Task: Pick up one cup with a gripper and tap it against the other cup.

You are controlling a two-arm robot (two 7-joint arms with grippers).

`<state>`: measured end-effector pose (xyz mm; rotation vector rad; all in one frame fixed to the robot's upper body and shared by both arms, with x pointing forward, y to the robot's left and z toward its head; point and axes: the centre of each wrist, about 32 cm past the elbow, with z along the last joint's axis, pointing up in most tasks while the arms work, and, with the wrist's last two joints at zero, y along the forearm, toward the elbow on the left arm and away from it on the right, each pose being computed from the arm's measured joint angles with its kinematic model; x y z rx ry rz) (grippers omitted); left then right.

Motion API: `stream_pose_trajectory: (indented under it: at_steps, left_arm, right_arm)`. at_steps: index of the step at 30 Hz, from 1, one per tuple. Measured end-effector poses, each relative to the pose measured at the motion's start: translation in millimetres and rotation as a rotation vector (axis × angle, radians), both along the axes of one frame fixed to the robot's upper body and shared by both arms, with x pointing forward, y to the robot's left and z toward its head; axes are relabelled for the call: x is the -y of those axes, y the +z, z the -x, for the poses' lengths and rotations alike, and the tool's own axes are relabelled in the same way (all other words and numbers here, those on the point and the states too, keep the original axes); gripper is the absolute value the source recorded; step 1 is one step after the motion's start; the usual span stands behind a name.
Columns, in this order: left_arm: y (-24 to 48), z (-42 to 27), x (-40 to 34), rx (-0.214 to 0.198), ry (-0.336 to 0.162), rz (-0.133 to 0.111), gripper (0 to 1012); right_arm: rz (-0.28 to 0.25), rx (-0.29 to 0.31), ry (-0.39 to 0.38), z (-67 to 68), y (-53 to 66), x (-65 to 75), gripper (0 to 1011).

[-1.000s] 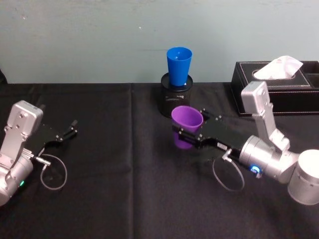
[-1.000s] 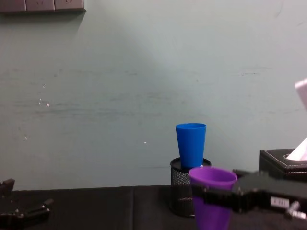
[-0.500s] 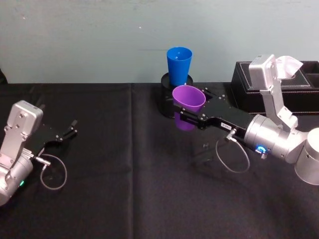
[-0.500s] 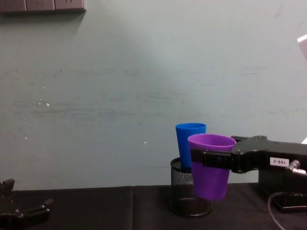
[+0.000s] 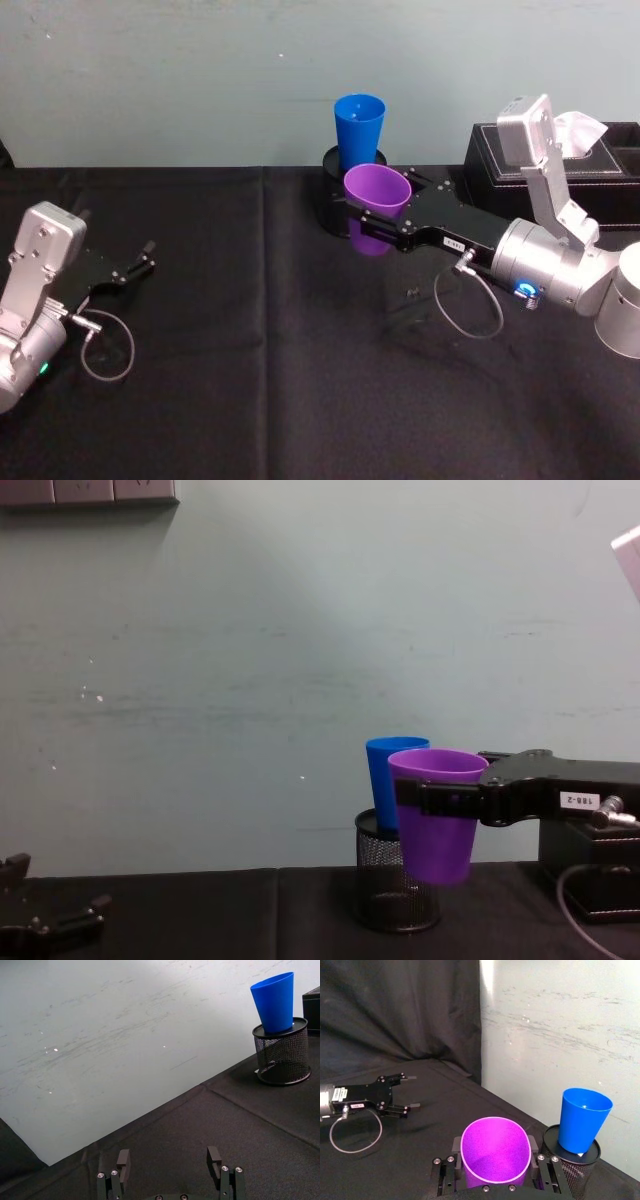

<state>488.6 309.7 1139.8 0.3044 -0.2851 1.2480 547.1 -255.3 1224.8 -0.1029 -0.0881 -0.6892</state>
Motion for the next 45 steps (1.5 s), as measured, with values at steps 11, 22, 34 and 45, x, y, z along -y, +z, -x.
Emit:
stream_pose_trajectory:
  at_steps: [11,22,34,45]
  left_arm:
    - [0.0,0.0,0.0,0.0,0.0,0.0,1000]
    - [0.0,0.0,0.0,0.0,0.0,0.0,1000]
    - [0.0,0.0,0.0,0.0,0.0,0.0,1000]
    - [0.0,0.0,0.0,0.0,0.0,0.0,1000]
  right_arm:
    - [0.0,0.0,-0.001,-0.1,0.0,0.1,733]
    - [-0.001,0.001,-0.003,-0.1,0.0,0.1,733]
    - [-0.001,0.001,-0.003,0.1,-0.3,0.1,733]
    - [0.0,0.002,-0.003,0.1,-0.3,0.1,733]
